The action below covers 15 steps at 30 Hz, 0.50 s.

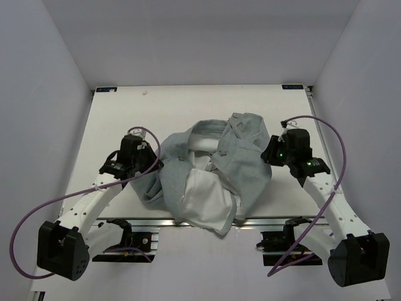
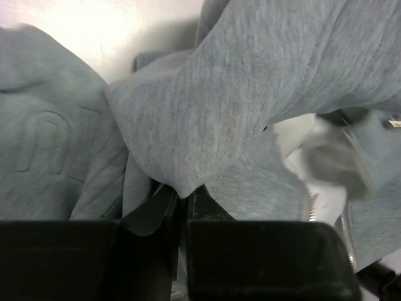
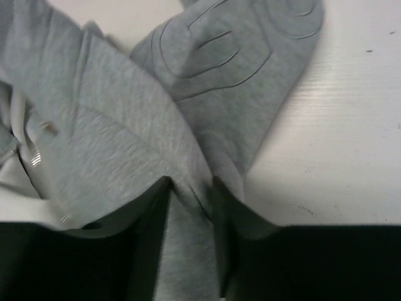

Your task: Zip up the jacket

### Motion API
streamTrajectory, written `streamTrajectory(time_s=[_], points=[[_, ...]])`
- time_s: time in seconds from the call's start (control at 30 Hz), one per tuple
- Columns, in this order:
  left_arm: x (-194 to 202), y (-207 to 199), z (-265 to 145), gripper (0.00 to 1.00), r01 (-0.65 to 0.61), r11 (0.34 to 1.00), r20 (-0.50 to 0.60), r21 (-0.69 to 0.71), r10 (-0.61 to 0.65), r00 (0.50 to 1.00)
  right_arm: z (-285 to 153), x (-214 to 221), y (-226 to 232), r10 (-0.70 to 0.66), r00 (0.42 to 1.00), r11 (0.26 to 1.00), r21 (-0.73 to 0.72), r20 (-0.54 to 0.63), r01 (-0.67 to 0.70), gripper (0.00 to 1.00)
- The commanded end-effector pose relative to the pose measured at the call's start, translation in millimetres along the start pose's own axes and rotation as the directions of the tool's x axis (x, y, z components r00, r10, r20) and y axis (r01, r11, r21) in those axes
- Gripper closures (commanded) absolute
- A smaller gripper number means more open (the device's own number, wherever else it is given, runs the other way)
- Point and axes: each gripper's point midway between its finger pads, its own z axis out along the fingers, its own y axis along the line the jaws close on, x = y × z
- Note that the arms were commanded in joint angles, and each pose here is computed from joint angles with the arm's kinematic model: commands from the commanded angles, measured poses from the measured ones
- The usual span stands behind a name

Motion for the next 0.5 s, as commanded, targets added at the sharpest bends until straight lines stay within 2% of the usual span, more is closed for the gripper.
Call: streamTrajectory(time_s=[0.0,0.03,0.1,0.13,0.17,0.2,0.27,0.3,0.33,0.37,0.43,0.47], points=[[17,-16,0,0.93,0.014,0.992,-0.054,0.126,-0.007,0.999,-1,12,17,-0.105,0.994,0.993,-0.064,-0.040,0.102,0.59],[16,-18,-1,0.93,0.013,0.990,-0.049,0.137,-0.007,0.999,-3,8,24,-0.127,0.991,0.989,-0.079,-0.028,0.125,0.49],[7,-24,-2,0.93,0.005,0.988,-0.024,0.153,-0.002,1.000,-8,-14,46,-0.238,0.970,0.964,-0.105,0.052,0.243,0.44],[5,-25,-3,0.93,0.000,0.989,-0.017,0.150,0.003,1.000,-11,-18,62,-0.303,0.948,0.941,-0.130,0.093,0.314,0.43],[2,-23,-2,0.93,-0.006,0.991,-0.008,0.133,0.007,1.000,-12,-37,63,-0.398,0.899,0.905,-0.081,0.183,0.417,0.42],[-2,-23,-3,0.93,-0.011,0.992,0.001,0.128,0.011,1.000,-15,-45,68,-0.421,0.878,0.891,-0.077,0.228,0.447,0.35],[-3,-20,-2,0.93,-0.020,0.994,0.005,0.110,0.020,1.000,-17,-54,82,-0.493,0.822,0.835,-0.113,0.283,0.539,0.31],[-3,-20,-2,0.93,-0.022,0.994,0.002,0.104,0.022,1.000,-12,-51,88,-0.517,0.811,0.810,-0.150,0.272,0.567,0.26],[-3,-19,-1,0.93,-0.026,0.995,0.001,0.099,0.026,1.000,-8,-50,91,-0.541,0.800,0.791,-0.166,0.261,0.589,0.25],[-5,-18,-1,0.94,-0.029,0.995,0.006,0.093,0.029,1.000,0,-44,96,-0.577,0.790,0.763,-0.208,0.209,0.612,0.22],[-5,-16,0,0.94,-0.030,0.996,0.008,0.080,0.029,1.000,11,-40,99,-0.602,0.784,0.746,-0.244,0.150,0.620,0.11],[-6,-15,1,0.94,-0.031,0.997,0.008,0.076,0.030,1.000,17,-39,99,-0.608,0.784,0.746,-0.249,0.123,0.618,0.11]])
